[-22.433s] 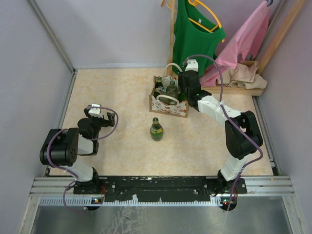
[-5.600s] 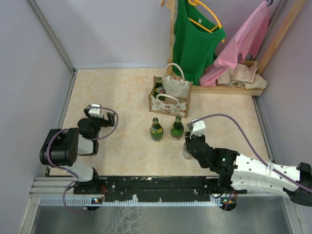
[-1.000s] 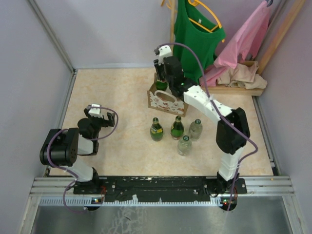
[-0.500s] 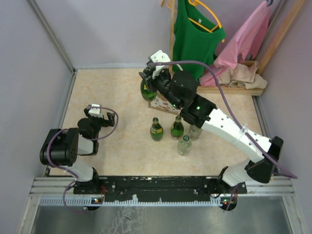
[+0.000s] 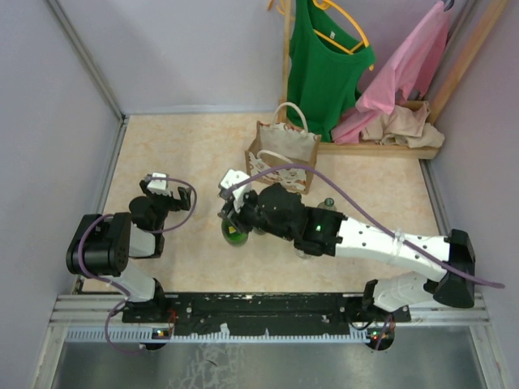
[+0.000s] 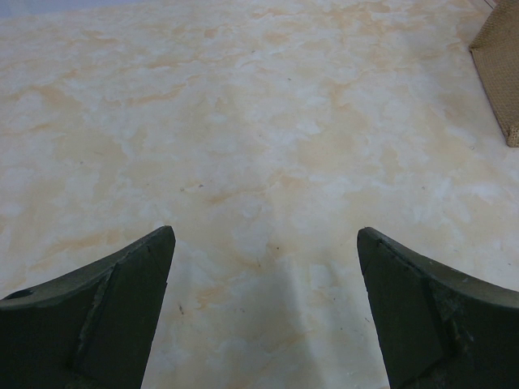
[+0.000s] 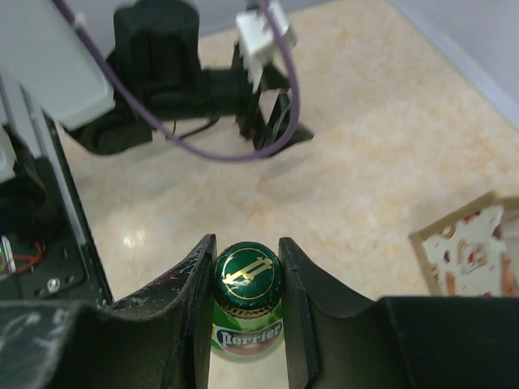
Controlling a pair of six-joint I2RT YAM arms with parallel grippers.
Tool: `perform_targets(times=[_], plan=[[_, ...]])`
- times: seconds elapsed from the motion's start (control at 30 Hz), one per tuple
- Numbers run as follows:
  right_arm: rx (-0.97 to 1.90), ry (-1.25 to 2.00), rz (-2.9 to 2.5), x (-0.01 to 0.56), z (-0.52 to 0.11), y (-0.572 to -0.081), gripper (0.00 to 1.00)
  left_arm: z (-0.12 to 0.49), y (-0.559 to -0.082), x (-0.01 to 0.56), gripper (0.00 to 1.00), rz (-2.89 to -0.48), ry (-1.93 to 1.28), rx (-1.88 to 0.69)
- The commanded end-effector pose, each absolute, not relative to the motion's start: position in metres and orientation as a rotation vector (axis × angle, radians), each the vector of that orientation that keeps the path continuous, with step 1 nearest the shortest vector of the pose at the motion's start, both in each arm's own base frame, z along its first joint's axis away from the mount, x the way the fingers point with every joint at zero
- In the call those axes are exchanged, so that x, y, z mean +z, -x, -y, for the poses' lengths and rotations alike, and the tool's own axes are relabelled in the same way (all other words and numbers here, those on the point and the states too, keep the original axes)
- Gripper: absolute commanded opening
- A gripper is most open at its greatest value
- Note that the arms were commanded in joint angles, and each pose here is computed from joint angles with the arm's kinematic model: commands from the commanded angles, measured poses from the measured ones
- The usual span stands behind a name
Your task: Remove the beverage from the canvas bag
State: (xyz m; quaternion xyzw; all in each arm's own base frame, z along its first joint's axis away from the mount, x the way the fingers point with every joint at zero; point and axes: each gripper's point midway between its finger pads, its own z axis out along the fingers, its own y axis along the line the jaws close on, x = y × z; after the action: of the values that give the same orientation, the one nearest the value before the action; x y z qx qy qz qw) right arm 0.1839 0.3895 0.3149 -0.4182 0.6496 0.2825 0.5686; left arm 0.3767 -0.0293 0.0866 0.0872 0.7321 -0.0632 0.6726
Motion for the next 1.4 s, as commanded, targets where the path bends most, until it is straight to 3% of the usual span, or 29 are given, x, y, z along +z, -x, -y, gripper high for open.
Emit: perform_targets(times=[0.0,0.57,1.37], plan=[[0.754,0.731,-1.352,0.384,-0.37,-0.178,0.0,0.032,-0.38,0.092,1.0,-1.63,-0.208,-0.143],[0.725,0.45,-1.481,0.302,-0.314,-0.188,0.0,0.032,-0.38,0.092,1.0,-1.629,-0.209,-0.143],[0.661,0.456,-1.65,0.241,-0.311,-0.189,0.03,0.032,-0.38,0.093,1.0,-1.626,-0.209,-0.143]])
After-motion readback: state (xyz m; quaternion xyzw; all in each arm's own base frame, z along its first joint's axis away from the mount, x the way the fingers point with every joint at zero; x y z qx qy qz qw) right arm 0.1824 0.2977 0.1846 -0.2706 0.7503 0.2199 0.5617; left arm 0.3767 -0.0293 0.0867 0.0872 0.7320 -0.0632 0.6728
